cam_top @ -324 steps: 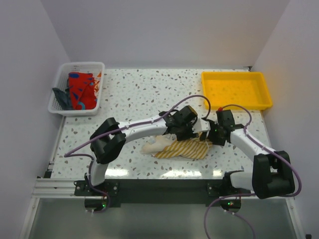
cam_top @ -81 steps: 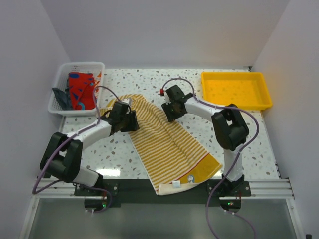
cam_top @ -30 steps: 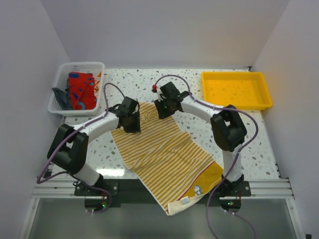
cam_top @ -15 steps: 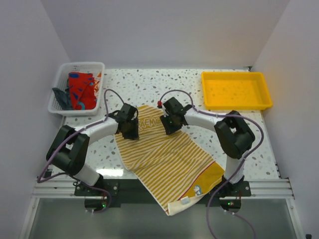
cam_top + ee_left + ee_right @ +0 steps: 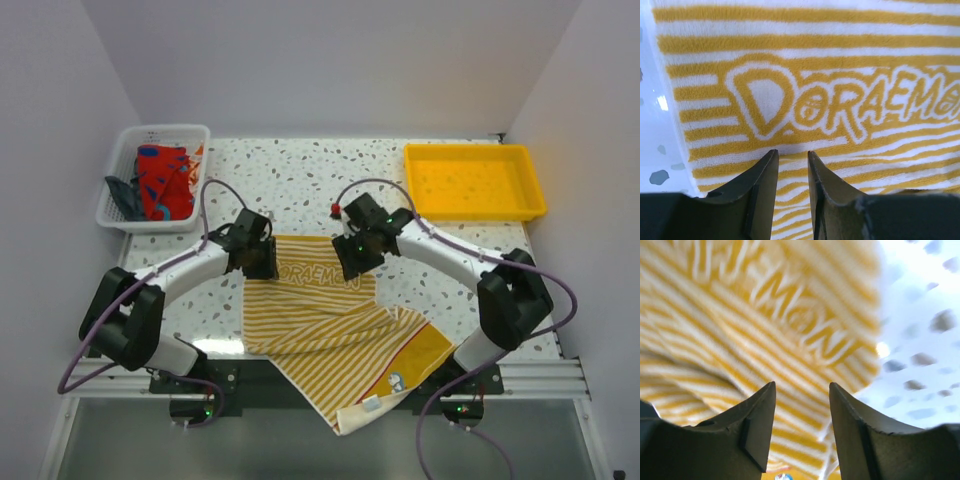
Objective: Fold and stack the towels
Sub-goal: Flatten out the crumpled towel
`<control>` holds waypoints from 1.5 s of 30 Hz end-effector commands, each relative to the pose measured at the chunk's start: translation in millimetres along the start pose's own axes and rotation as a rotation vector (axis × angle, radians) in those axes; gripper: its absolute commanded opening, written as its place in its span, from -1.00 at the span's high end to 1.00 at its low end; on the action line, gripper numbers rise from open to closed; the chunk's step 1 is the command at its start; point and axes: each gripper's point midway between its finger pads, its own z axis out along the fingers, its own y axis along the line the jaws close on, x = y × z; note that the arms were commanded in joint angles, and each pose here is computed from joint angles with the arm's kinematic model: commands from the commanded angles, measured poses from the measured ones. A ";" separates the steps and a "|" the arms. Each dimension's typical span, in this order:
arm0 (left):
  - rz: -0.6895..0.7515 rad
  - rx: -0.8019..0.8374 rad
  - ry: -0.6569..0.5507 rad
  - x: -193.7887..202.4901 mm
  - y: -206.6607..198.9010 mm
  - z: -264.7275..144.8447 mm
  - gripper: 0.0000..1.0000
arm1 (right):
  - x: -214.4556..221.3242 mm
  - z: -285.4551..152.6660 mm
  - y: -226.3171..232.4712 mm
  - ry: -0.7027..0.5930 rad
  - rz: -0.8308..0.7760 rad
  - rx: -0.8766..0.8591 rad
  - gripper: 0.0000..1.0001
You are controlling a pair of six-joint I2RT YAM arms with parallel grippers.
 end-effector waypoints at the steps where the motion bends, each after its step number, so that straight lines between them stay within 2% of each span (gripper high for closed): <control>1: 0.047 0.036 -0.088 -38.2 -16.4 -6.0 0.29 | -60.6 -21.7 -37.4 -0.177 0.073 0.020 -0.06; 4: 0.064 0.027 -0.077 -41.8 -17.1 0.2 0.29 | -77.3 -8.5 -48.9 -0.192 0.091 -0.003 -0.14; 8: 0.066 -0.002 -0.068 -37.7 -9.8 7.0 0.28 | -81.6 15.3 -58.5 -0.180 0.122 -0.062 -0.11; 17: 0.051 -0.035 -0.028 -11.8 7.1 19.5 0.31 | -56.9 61.6 -48.9 -0.101 0.117 -0.185 -0.01; 20: 0.044 -0.041 -0.009 -3.0 11.5 25.5 0.32 | -50.9 72.3 -48.1 -0.078 0.117 -0.204 0.20; 21: 0.042 -0.044 -0.003 -0.7 12.9 27.6 0.32 | -52.4 72.9 -46.6 -0.079 0.108 -0.216 0.45; 24: 0.034 -0.049 0.009 6.3 16.3 31.0 0.35 | -59.7 60.2 -56.0 -0.084 0.083 -0.145 1.00; 26: 0.028 -0.048 0.005 5.3 15.8 30.5 0.36 | -70.7 40.4 -66.6 -0.113 0.063 -0.047 1.00; 27: 0.027 -0.043 -0.002 3.9 14.6 29.3 0.36 | -94.6 8.9 -67.5 -0.199 0.029 0.004 1.00; 28: 0.022 -0.042 -0.008 2.5 13.9 28.9 0.37 | -95.6 -5.4 -78.6 -0.207 0.010 0.143 1.00; 31: 0.014 -0.041 -0.023 -0.5 13.0 27.4 0.38 | -109.6 -44.5 -72.0 -0.287 -0.091 0.384 1.00; 34: 0.007 -0.043 -0.019 3.8 15.1 27.7 0.40 | -86.1 -28.0 -33.4 -0.210 -0.157 0.352 0.88; 35: 0.006 -0.042 -0.017 5.2 15.5 27.8 0.41 | -76.8 -19.8 -12.5 -0.186 -0.155 0.263 0.69; 39: -0.007 -0.055 -0.005 18.8 23.6 25.6 0.42 | -38.4 -10.1 40.4 -0.124 -0.213 0.047 0.32; 41: -0.007 -0.059 -0.002 23.3 26.1 24.8 0.42 | -36.4 -23.8 47.7 -0.155 -0.208 -0.005 0.21; 45: -0.014 -0.071 0.012 35.3 32.8 22.2 0.42 | -46.8 -38.7 22.4 -0.211 -0.127 -0.032 0.13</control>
